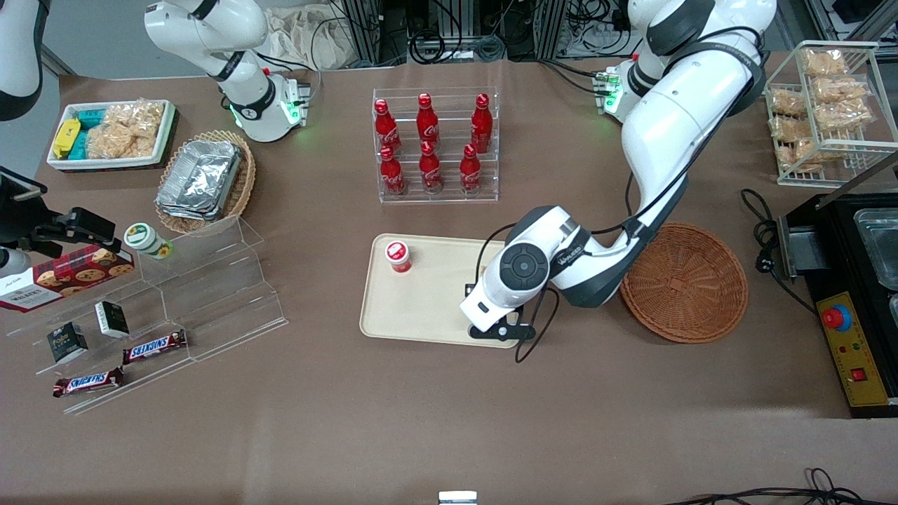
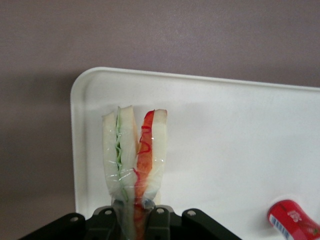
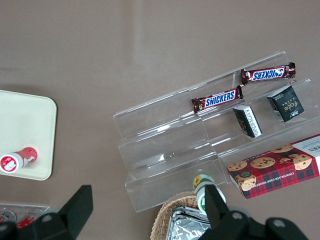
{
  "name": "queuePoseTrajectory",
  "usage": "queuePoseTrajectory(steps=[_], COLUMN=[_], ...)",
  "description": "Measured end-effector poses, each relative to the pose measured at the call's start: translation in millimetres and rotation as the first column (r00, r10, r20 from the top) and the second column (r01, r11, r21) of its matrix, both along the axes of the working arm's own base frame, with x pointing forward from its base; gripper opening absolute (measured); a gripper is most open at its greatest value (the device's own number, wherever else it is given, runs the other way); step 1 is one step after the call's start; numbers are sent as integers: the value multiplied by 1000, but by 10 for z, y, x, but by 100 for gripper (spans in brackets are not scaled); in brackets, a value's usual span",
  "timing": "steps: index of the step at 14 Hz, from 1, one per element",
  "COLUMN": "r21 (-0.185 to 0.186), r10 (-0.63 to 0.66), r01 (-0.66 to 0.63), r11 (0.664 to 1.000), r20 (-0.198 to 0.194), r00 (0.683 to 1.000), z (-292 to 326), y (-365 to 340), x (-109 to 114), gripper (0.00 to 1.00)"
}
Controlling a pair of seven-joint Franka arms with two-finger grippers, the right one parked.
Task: Place sandwich from basket to tray
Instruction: 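Lower the sandwich onto the tray and open the left gripper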
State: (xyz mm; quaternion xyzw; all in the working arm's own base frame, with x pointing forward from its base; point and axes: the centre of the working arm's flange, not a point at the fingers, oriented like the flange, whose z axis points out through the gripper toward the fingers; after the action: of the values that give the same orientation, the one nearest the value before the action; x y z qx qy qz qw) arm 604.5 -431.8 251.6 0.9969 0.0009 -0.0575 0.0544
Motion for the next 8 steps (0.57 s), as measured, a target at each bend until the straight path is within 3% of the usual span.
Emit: queuePoseTrajectory(steps=[4, 8], r21=[39, 38], r10=[9, 19], r01=[-10, -21], r11=[999, 999], r20=[36, 55], r00=[999, 998], z=[-370, -279], y=[-131, -111], x=[-78, -18], gripper=[16, 50])
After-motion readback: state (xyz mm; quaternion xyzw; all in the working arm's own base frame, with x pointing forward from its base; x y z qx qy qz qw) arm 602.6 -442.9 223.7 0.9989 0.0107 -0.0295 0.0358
